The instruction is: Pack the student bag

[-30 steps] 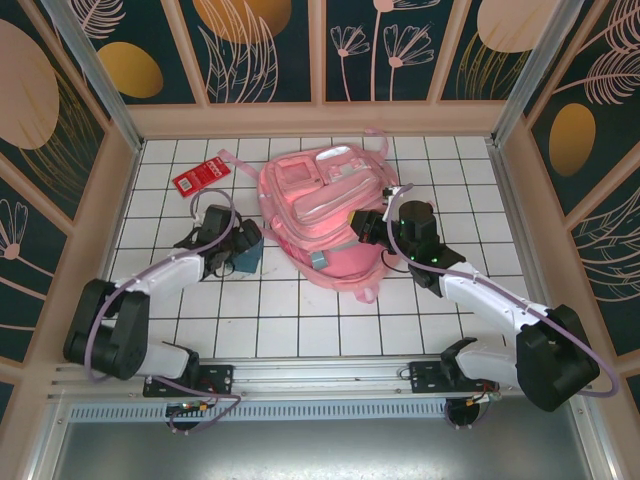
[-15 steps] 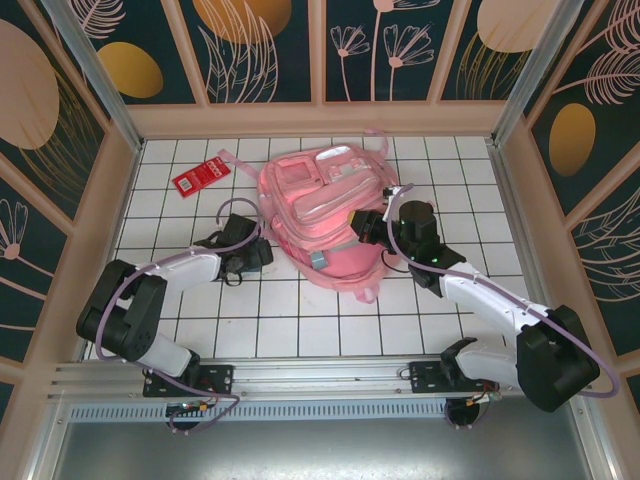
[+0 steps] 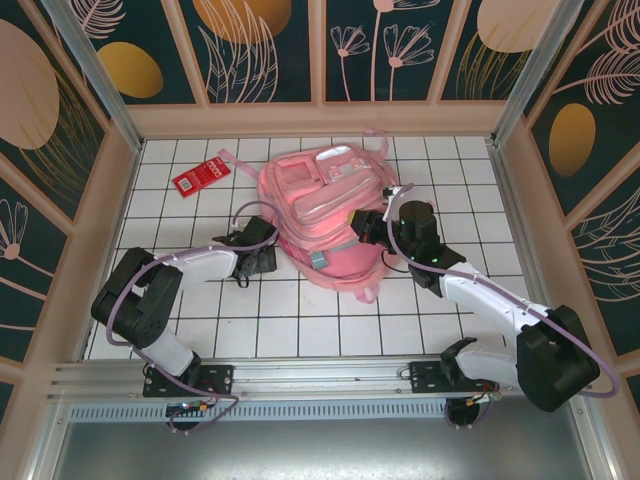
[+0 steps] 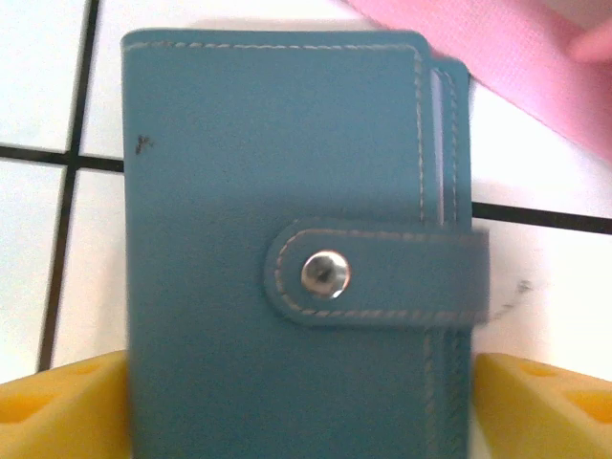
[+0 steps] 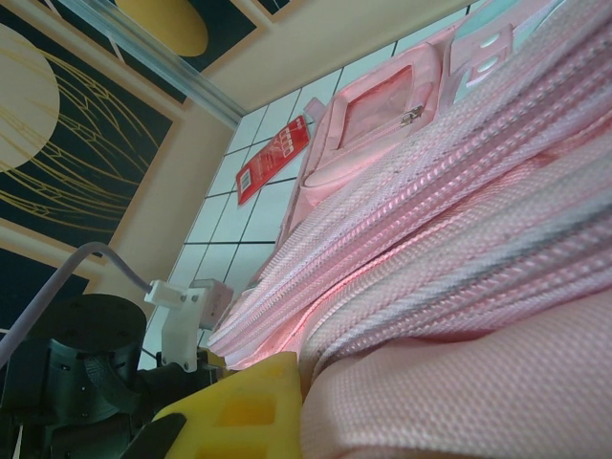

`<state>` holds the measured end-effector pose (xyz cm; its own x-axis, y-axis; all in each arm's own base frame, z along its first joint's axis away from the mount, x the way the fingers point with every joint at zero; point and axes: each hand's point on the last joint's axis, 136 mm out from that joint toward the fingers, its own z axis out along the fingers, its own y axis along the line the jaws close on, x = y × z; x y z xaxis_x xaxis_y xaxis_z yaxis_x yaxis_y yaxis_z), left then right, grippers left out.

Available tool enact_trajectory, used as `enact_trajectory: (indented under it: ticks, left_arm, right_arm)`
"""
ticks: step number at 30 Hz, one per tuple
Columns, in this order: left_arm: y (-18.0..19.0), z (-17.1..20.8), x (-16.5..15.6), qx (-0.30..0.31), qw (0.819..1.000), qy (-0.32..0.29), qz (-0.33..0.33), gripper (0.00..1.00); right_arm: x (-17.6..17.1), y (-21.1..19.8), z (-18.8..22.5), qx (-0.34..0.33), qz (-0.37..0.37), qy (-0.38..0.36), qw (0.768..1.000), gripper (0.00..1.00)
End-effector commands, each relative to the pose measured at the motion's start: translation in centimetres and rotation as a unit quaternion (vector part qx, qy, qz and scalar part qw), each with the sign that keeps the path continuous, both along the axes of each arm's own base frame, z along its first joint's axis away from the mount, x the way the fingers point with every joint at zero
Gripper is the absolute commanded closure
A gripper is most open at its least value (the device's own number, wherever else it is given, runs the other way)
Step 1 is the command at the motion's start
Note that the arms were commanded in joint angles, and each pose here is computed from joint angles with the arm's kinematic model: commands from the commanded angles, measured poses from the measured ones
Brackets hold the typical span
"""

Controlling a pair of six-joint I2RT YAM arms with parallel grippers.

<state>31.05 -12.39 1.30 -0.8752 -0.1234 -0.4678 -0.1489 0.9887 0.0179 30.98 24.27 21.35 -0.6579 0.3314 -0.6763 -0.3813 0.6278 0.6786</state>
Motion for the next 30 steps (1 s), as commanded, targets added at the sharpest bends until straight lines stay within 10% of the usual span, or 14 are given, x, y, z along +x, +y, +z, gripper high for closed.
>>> enact_trajectory:
  ticks: [1, 30]
  left_arm:
    - [2.2, -1.6, -1.3, 0.050, 0.998, 0.030, 0.012, 0.28]
    - [-8.2, 8.3, -7.5, -0.179, 0.973, -0.050, -0.136, 0.49]
  right_arm:
    - [-0.5, 0.7, 3.9, 0.036, 0.023, -0.063, 0.997, 0.93]
    - [3.7, 2.0, 8.0, 0.038, -0.025, -0.074, 0.996, 0.91]
